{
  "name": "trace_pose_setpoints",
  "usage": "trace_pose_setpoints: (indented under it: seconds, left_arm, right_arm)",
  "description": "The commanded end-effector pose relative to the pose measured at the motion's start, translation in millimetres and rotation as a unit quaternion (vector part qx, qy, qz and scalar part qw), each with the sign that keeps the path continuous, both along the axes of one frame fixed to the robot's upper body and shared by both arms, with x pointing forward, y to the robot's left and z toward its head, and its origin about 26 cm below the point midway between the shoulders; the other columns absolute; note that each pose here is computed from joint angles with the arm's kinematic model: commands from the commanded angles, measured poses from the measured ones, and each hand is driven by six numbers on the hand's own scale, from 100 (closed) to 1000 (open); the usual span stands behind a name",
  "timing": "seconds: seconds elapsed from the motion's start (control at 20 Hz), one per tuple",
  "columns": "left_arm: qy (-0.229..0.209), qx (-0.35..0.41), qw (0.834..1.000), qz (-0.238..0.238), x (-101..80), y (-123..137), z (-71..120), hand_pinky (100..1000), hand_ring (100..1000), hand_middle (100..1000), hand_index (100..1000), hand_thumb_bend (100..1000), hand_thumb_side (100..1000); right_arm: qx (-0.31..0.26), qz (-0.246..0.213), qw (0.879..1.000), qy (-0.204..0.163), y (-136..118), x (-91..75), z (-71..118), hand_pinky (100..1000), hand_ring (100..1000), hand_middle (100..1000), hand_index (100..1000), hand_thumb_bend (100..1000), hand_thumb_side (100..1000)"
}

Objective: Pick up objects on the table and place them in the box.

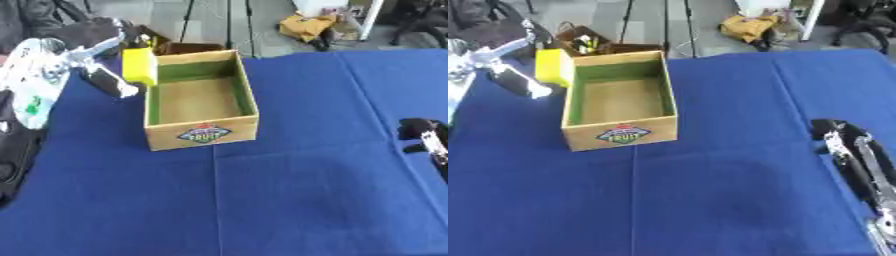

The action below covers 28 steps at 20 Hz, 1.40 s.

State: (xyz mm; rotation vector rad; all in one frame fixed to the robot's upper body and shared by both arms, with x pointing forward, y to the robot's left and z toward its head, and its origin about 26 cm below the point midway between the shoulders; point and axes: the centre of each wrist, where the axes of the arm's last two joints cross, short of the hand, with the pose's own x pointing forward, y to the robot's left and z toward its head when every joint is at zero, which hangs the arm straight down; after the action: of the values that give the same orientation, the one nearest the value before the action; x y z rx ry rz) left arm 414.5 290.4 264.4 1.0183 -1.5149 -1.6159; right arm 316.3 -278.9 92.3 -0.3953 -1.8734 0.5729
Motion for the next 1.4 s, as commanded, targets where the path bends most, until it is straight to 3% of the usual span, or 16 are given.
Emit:
trace_pose_setpoints:
  seconds: [0.05, 0.25, 0.8, 1.15, 1.4]
  left_arm:
    - [-0.006, 0.010, 1.000, -0.002, 5.7, -7, 19.0, 362, 323, 257, 408, 100, 249]
    - [0.006, 0.012, 1.000, -0.002, 19.2, -18, 11.8, 378, 335, 271, 422, 102, 257]
    - [0.026, 0.009, 0.999, 0.039, 58.1, -36, -33.4, 439, 386, 339, 469, 202, 321]
    - [0.026, 0.010, 0.998, 0.054, 69.6, -35, -63.8, 495, 436, 389, 514, 228, 324]
    - [0.029, 0.020, 0.998, 0.046, 71.4, -36, -80.3, 663, 596, 556, 673, 299, 341]
  right_arm:
    - [-0.003, -0.005, 1.000, -0.014, -5, 1.9, 9.2, 612, 722, 669, 786, 100, 984]
    - [-0.002, -0.003, 1.000, -0.014, -4, 2.1, 9.3, 612, 722, 669, 786, 100, 984]
    - [0.000, 0.003, 1.000, -0.014, -1, 2.7, 9.4, 613, 721, 669, 786, 100, 985]
    - [0.002, 0.007, 1.000, -0.014, 1, 3.4, 10.0, 613, 721, 669, 786, 100, 984]
    - [0.002, 0.009, 1.000, -0.015, 1, 3.8, 10.2, 613, 721, 669, 786, 100, 984]
